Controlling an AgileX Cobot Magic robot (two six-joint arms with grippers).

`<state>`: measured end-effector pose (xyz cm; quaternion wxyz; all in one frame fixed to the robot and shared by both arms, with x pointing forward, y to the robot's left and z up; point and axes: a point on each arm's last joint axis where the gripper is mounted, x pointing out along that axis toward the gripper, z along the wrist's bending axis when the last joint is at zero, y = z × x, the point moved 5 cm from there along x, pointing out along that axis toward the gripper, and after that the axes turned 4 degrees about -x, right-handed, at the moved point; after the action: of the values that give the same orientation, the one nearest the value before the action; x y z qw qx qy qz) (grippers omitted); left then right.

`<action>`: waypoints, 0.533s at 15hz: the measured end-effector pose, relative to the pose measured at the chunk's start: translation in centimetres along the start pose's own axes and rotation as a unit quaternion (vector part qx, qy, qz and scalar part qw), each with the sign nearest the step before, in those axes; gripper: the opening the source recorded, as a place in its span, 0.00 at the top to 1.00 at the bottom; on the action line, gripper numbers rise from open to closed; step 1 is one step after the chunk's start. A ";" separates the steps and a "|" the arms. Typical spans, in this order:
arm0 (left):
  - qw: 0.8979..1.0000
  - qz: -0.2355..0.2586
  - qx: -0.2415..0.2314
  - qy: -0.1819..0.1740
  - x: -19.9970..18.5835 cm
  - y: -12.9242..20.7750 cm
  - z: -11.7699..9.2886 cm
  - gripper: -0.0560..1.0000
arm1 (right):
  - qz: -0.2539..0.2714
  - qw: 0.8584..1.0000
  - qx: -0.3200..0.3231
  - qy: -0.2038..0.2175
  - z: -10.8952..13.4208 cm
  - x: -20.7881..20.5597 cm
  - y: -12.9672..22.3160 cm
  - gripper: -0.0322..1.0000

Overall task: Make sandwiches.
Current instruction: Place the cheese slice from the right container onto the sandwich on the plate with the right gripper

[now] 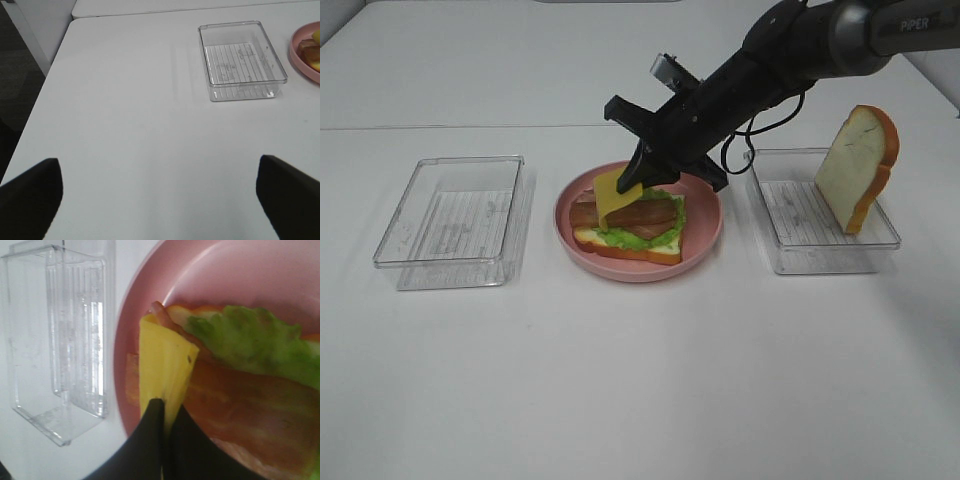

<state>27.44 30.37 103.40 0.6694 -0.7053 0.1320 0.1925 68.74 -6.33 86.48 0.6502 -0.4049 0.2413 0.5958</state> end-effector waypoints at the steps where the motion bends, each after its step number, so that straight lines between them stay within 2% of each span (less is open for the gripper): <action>1: 1.000 0.000 0.000 0.000 0.0 0.0 0.0 0.03 | 0.003 1.000 -0.001 0.008 -0.2 0.0 0.1 0.95; 3: 1.000 0.000 0.001 -0.003 0.0 0.0 0.1 0.03 | 0.016 0.999 0.003 0.041 -1.2 0.0 0.5 0.95; 6: 1.000 0.000 0.001 -0.003 0.0 0.0 0.1 0.03 | 0.018 0.999 0.002 0.044 -1.2 -0.1 0.5 0.95; 8: 1.000 0.000 0.001 -0.003 0.0 0.0 0.1 0.03 | 0.019 0.999 0.000 0.046 -1.3 -0.1 0.5 0.66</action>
<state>27.43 30.45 103.40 0.6707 -0.7039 0.1304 0.1941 68.43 -7.44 85.68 0.6272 -0.4272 0.2786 0.5886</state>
